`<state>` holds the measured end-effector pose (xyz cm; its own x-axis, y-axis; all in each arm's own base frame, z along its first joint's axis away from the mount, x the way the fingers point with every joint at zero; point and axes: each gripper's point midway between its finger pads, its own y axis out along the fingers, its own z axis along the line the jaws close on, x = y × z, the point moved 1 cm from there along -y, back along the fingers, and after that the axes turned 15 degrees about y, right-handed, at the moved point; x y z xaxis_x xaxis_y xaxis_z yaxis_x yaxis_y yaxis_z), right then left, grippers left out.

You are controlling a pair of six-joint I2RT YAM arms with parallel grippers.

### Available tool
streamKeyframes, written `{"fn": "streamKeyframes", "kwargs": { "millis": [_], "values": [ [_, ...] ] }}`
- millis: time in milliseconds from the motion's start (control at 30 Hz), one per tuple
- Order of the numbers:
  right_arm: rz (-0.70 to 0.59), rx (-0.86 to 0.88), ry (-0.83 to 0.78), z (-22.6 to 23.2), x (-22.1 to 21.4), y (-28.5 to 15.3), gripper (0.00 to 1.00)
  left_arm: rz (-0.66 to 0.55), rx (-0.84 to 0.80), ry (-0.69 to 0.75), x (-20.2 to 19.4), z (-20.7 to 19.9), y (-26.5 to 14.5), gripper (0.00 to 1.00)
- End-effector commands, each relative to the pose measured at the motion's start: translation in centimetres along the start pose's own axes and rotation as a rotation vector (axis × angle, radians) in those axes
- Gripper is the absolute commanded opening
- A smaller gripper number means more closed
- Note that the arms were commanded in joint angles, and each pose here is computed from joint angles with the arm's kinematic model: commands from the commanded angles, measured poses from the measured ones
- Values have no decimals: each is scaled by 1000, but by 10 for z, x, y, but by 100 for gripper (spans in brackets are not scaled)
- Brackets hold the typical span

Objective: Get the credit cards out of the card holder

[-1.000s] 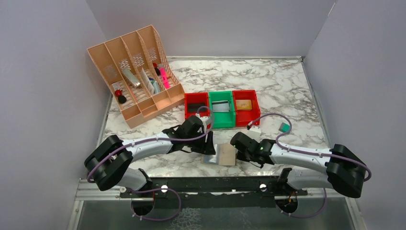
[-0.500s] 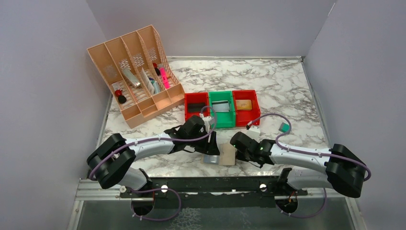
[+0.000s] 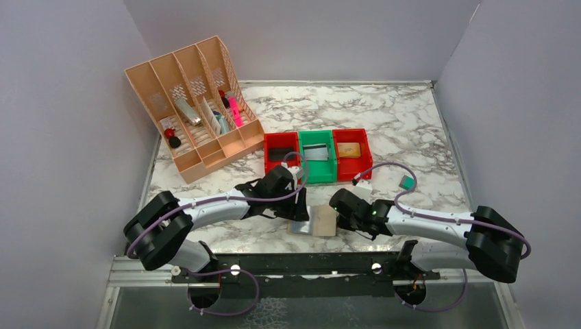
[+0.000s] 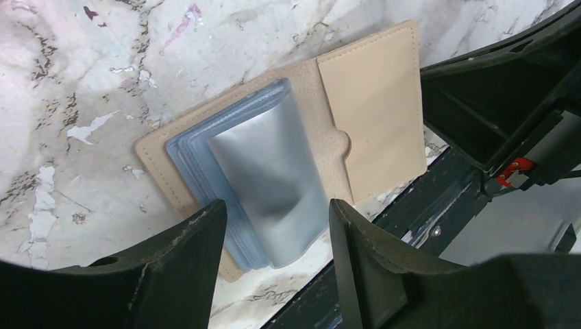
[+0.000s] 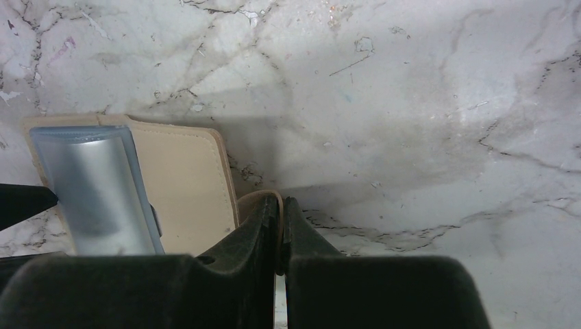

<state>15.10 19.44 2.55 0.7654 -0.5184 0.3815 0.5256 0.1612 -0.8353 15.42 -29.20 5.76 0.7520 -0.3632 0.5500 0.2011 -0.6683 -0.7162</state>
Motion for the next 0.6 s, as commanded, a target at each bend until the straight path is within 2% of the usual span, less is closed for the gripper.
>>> {"fn": "streamKeyframes", "kwargs": {
  "millis": [0,133,233,567],
  "values": [
    [10,-41,6,-14,-4,4,9,-26,7,22,11,-4,-4,60],
    [9,-39,7,-14,-4,4,9,-4,-33,28,8,-11,1,59],
    [11,-36,9,-14,-5,4,9,-7,-36,42,8,-14,5,53],
    [16,-32,9,-14,-5,4,10,-26,-95,54,11,-31,13,53]
  ]
}}
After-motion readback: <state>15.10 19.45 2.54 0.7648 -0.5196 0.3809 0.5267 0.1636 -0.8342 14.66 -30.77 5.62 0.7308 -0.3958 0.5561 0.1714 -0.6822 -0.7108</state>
